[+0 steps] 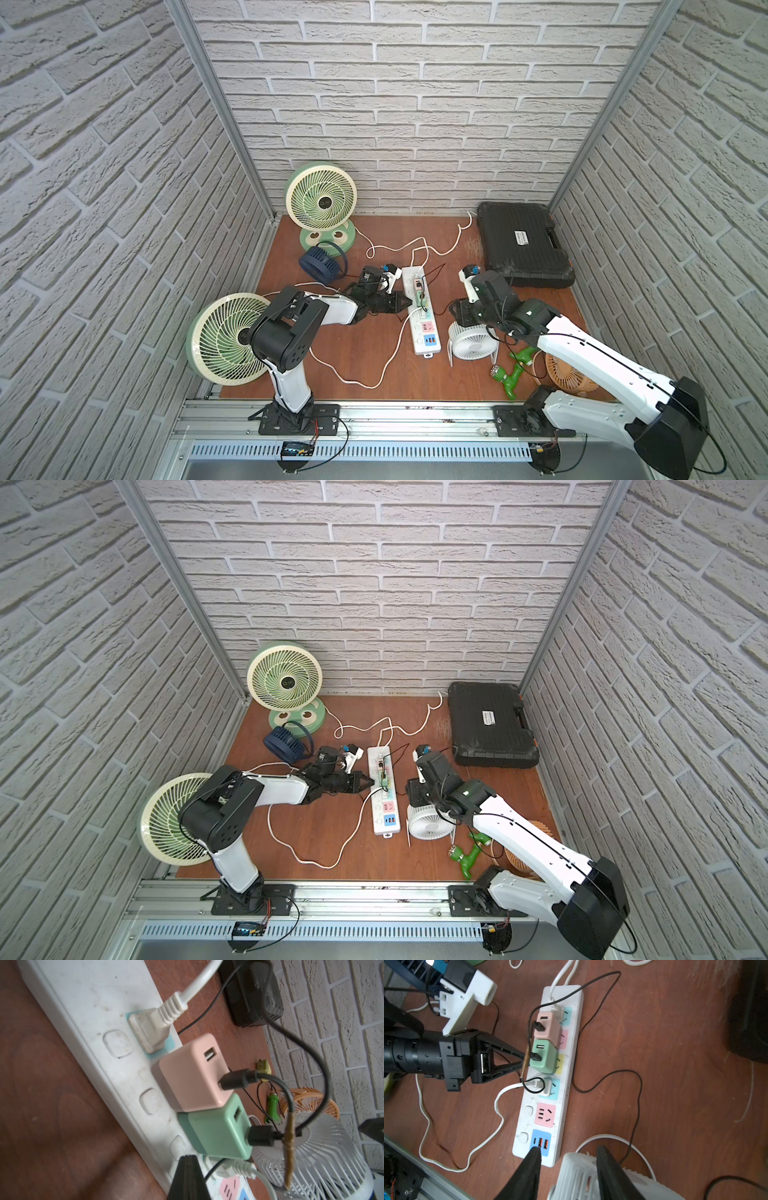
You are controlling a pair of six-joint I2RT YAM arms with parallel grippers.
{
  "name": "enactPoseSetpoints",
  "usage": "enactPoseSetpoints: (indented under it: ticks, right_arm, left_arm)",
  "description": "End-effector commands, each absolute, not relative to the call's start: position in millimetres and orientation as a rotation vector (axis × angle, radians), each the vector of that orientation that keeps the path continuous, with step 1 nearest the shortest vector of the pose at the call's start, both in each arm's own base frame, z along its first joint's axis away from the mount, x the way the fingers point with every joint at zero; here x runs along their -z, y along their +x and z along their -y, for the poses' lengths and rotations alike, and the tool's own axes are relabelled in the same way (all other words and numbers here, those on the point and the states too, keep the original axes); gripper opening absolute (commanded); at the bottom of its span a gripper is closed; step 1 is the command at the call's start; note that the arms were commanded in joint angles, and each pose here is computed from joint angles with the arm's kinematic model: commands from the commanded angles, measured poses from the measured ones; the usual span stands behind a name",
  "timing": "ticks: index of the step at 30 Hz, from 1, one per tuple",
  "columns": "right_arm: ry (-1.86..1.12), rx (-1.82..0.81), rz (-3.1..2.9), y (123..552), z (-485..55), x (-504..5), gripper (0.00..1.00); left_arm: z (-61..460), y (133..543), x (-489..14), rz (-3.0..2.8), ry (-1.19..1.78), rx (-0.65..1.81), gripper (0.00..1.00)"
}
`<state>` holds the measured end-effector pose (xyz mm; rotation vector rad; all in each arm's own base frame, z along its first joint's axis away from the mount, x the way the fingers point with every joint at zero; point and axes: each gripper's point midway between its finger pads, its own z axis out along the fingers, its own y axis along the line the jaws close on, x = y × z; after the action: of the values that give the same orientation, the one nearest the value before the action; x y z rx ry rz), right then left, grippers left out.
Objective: Unplug the desk fan from the power strip
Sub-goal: Remove the plug from the socket.
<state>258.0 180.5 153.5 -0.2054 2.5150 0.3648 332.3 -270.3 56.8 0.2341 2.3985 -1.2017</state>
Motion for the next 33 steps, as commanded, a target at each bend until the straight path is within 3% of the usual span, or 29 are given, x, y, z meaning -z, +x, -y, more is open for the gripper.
enactPoseSetpoints:
  ticks: [1,13,33]
  right_arm:
    - [-0.241,-0.333,-2.448,271,-202,-160,0.48]
    - [-0.257,-0.294,-2.464,273,-253,-118,0.42]
    - [-0.051,-0.194,-2.450,291,-254,-64,0.35]
  left_arm:
    - [277,339,-66,-2.343,0.255,1.232,0.00]
    - [275,337,-63,-2.347,0.249,1.226,0.00]
    - [273,334,-59,-2.354,0.247,1.218,0.00]
